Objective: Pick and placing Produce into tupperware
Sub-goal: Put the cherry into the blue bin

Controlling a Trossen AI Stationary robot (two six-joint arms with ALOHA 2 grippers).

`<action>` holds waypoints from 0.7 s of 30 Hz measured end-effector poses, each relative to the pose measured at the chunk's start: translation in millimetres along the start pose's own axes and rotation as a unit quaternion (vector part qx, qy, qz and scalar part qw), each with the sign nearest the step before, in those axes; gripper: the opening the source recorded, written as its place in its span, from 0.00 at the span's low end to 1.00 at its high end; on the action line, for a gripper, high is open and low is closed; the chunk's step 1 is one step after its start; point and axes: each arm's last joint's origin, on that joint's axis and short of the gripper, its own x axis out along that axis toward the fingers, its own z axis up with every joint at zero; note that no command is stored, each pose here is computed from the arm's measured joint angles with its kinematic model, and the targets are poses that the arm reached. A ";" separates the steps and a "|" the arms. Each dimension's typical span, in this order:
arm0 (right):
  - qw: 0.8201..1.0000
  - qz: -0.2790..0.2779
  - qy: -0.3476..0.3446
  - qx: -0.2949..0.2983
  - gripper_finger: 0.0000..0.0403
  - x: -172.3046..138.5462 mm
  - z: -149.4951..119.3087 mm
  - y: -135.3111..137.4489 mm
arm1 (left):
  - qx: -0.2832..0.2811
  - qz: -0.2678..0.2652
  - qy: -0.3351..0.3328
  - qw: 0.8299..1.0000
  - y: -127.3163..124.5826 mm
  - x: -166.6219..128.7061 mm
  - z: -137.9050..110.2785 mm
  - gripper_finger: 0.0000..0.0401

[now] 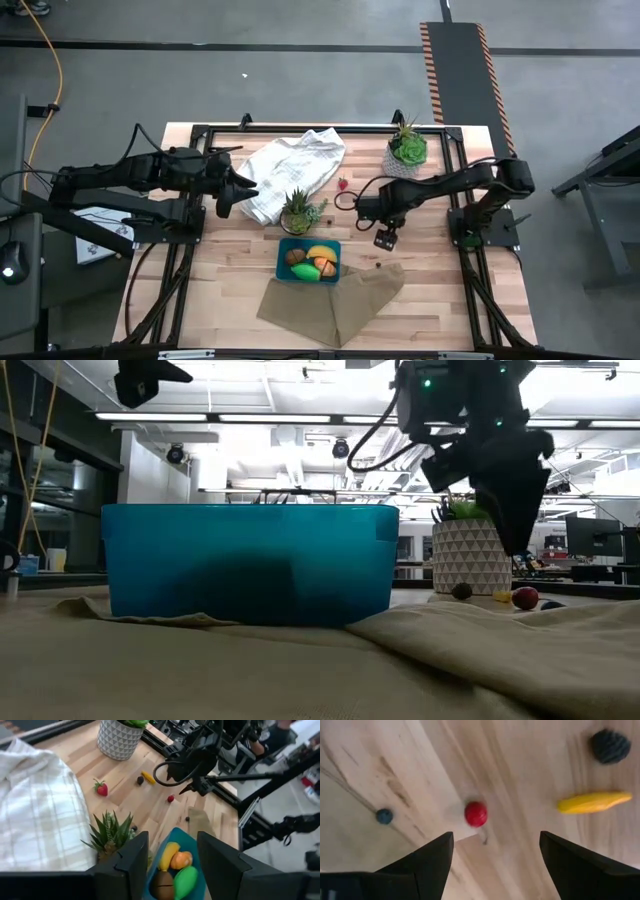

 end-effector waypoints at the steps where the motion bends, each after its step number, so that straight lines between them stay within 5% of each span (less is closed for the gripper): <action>1: 1.000 -0.003 -0.005 -0.004 0.71 0.0 1.3 -1.3 | -0.011 0.000 0.000 1.000 0.0 0.0 0.0 0.39; 8: 1.000 -0.009 -0.015 -0.015 0.71 -0.4 5.1 -6.7 | -0.057 0.004 0.004 0.998 0.6 0.0 -0.8 0.39; 21: 0.976 0.019 -0.013 0.218 0.71 -0.1 -2.0 13.1 | -0.116 0.004 0.004 0.993 0.6 0.1 -0.8 0.39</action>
